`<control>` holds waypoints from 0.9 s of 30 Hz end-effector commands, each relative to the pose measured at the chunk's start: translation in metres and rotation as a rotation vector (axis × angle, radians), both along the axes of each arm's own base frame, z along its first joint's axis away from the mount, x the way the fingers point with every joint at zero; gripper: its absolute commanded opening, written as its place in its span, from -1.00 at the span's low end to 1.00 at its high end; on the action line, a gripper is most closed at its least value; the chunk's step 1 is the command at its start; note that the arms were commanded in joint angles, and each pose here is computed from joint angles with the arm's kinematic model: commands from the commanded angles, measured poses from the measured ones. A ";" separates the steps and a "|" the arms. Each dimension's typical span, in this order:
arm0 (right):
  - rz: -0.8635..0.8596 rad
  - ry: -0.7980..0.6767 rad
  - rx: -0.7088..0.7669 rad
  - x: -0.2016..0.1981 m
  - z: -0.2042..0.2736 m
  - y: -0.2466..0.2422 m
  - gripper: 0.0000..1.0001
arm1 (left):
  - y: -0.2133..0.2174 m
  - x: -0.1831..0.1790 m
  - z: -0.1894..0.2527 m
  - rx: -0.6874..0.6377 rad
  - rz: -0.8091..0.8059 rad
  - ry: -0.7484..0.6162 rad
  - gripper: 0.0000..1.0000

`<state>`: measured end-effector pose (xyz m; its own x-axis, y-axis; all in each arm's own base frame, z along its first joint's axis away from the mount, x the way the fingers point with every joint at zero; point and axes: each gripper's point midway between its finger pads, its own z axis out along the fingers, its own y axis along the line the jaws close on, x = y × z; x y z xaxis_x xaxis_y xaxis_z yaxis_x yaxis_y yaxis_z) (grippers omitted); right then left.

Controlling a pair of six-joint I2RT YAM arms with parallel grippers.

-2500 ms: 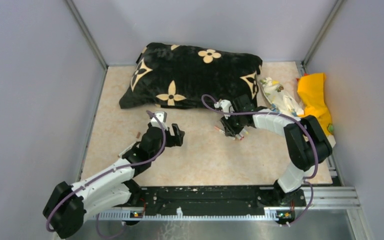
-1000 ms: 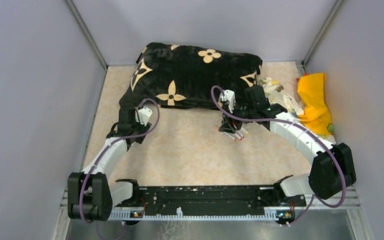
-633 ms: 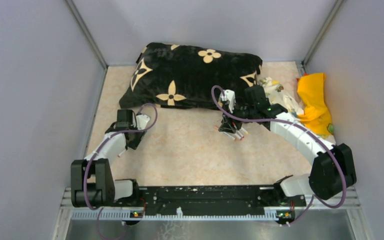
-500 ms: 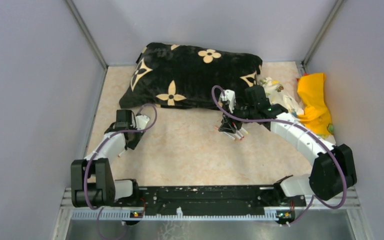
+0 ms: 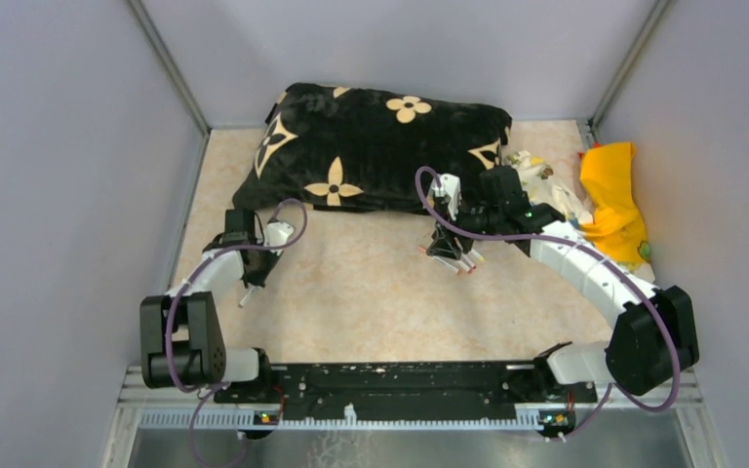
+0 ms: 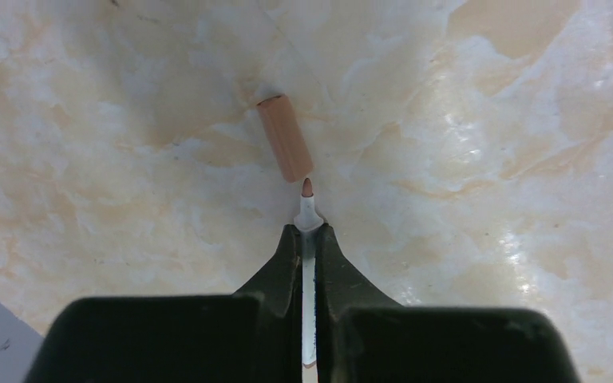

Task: Insert the pens into the pen caps
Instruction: Pick up the pen from the center of the board.

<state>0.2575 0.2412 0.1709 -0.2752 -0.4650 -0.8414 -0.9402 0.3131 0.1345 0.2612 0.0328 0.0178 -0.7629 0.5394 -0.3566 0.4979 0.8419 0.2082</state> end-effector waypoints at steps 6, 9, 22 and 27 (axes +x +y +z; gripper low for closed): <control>0.031 -0.062 0.031 0.000 0.015 0.006 -0.09 | -0.036 0.005 0.007 -0.175 0.017 -0.060 -1.00; 0.025 -0.067 0.027 0.002 0.014 0.005 -0.09 | -0.057 0.017 0.005 -0.271 0.008 -0.013 -1.00; 0.089 -0.045 0.058 -0.008 0.003 0.010 -0.09 | -0.144 0.057 -0.019 -0.342 0.283 0.305 -1.00; 0.129 -0.033 0.101 -0.017 0.006 0.015 -0.09 | -0.180 0.060 0.009 -0.487 0.317 0.184 -1.00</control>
<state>0.2475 0.2440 0.1619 -0.2610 -0.4608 -0.8483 -0.9534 0.2605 0.1519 0.3451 -0.1234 0.0224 -0.8999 0.2160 -0.3789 0.3106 0.9272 -0.2092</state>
